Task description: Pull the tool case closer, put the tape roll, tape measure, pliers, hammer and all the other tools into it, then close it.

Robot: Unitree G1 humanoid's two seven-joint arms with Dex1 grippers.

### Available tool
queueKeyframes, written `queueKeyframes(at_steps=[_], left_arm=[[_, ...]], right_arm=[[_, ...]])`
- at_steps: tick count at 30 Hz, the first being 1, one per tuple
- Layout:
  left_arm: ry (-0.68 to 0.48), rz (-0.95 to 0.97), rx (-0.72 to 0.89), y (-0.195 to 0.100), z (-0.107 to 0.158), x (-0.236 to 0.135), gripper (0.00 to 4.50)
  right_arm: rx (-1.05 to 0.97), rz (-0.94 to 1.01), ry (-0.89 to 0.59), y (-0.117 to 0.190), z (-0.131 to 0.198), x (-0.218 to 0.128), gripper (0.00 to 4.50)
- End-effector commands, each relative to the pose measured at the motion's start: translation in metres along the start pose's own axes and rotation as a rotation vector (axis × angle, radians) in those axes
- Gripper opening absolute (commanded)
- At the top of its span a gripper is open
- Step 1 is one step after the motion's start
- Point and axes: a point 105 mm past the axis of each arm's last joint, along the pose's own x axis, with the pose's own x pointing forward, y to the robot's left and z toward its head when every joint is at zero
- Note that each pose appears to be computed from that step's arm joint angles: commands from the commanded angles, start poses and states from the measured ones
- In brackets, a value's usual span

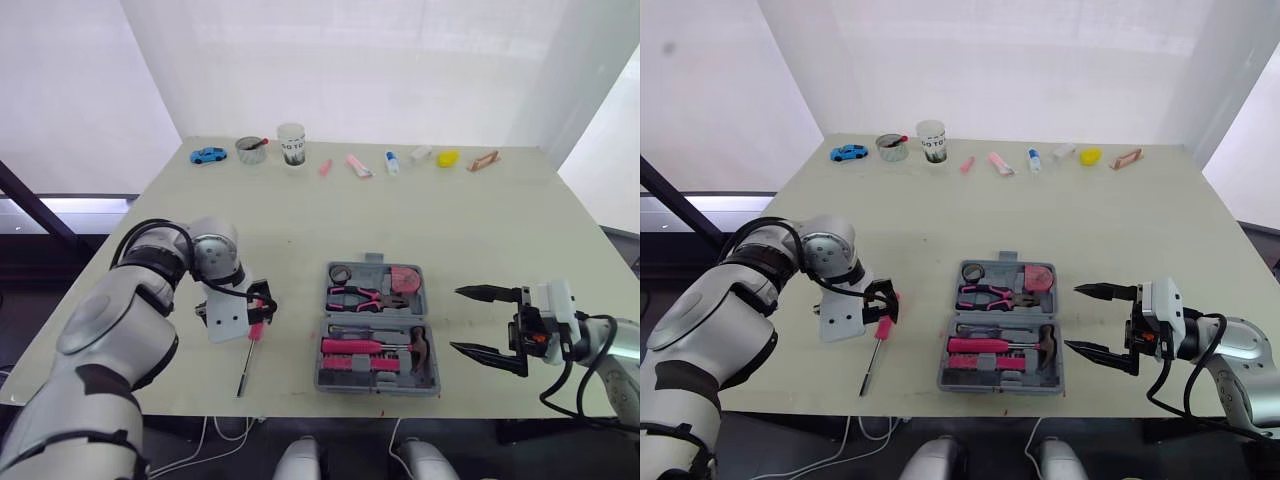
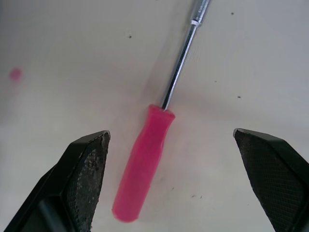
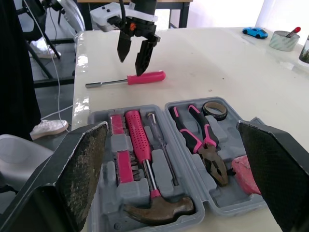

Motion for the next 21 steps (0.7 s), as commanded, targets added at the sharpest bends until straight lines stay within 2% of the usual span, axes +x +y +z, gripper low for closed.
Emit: queueKeyframes(at_steps=[1,21], left_arm=[[0.021,-0.009,0.018,-0.001,-0.002,-0.001,4.42],[0.032,-0.007,0.123,0.006,0.000,0.030,4.42]], right_arm=[[-0.051,-0.009,-0.024,-0.001,0.012,-0.003,4.50],[-0.054,-0.018,-0.023,0.000,0.012,-0.003,4.50]])
